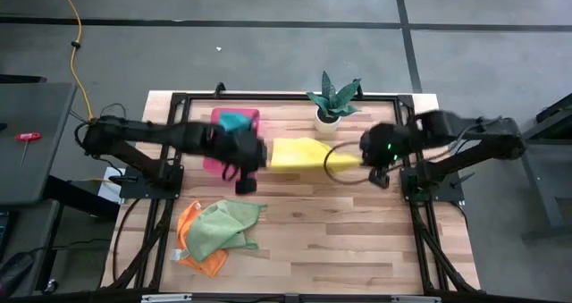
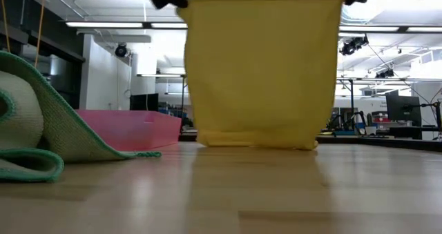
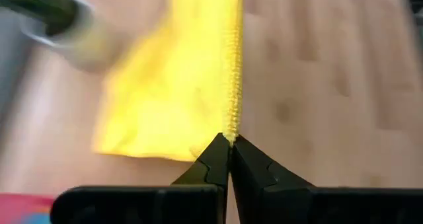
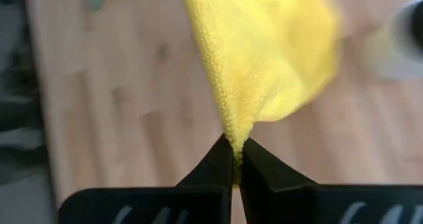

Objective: Fold microfiber towels
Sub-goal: Fold the yellow microfiber towel

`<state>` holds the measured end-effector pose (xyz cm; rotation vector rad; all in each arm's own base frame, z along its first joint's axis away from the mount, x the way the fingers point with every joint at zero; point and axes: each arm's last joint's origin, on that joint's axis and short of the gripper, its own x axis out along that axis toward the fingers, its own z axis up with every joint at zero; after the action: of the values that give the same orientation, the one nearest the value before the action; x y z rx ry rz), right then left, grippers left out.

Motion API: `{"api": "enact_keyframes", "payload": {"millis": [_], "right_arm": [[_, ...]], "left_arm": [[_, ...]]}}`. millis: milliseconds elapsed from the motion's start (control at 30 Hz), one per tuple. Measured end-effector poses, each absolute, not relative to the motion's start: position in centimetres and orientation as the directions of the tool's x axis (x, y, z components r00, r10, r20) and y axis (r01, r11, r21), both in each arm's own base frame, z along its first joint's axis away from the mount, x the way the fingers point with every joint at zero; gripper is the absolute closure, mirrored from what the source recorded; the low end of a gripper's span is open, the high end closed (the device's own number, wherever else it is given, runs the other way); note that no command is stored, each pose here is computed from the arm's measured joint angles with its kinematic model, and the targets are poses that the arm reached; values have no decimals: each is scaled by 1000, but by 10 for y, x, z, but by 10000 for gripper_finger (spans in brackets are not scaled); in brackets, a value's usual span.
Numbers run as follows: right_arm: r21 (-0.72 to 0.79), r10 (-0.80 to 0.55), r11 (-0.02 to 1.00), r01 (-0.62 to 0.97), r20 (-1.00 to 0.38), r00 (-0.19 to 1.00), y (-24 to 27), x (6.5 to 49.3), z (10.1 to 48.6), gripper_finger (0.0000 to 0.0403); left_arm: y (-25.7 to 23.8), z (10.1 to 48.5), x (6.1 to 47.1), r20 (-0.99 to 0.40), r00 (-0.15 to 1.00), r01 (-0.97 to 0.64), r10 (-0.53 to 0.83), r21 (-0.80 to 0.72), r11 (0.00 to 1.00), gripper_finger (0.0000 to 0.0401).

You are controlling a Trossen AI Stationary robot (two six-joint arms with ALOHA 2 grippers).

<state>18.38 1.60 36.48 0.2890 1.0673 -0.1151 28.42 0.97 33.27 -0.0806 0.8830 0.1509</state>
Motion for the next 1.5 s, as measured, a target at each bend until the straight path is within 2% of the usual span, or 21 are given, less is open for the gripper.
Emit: {"api": "enact_keyframes", "payload": {"millis": [167,267,400,533,633,833,1067,1167,1333,1500], "right_arm": [[372,253,913,169,-839,482,53,196,330,403],[476,351,868,146,-793,497,74,201,308,403],[643,506,756,122,-692,515,100,205,281,403],[750,617,657,81,-596,513,119,203,268,403],[738,592,659,148,-629,504,119,200,262,403],[598,400,709,374,-778,485,101,196,248,403],[434,205,731,526,-875,438,80,192,239,403],[422,182,709,565,-884,431,76,195,237,403],[349,152,719,601,-923,355,79,203,221,403],[318,163,720,617,-942,295,86,218,201,403]], "left_arm": [[-38,289,287,-770,630,-166,-99,-258,952,401],[-58,273,284,-756,632,-195,-169,-367,910,401],[-61,265,280,-772,603,-271,-201,-435,859,401],[-56,268,280,-756,595,-238,-272,-489,839,401],[-48,267,282,-756,600,-234,-262,-478,847,401],[-18,259,288,-790,596,-302,-145,-388,871,401],[3,223,306,-862,499,-363,-89,-302,881,401],[5,200,315,-898,431,-390,-89,-275,879,401],[5,173,325,-927,364,-394,-92,-243,886,401],[2,167,324,-933,332,-398,-136,-269,877,401]]}}
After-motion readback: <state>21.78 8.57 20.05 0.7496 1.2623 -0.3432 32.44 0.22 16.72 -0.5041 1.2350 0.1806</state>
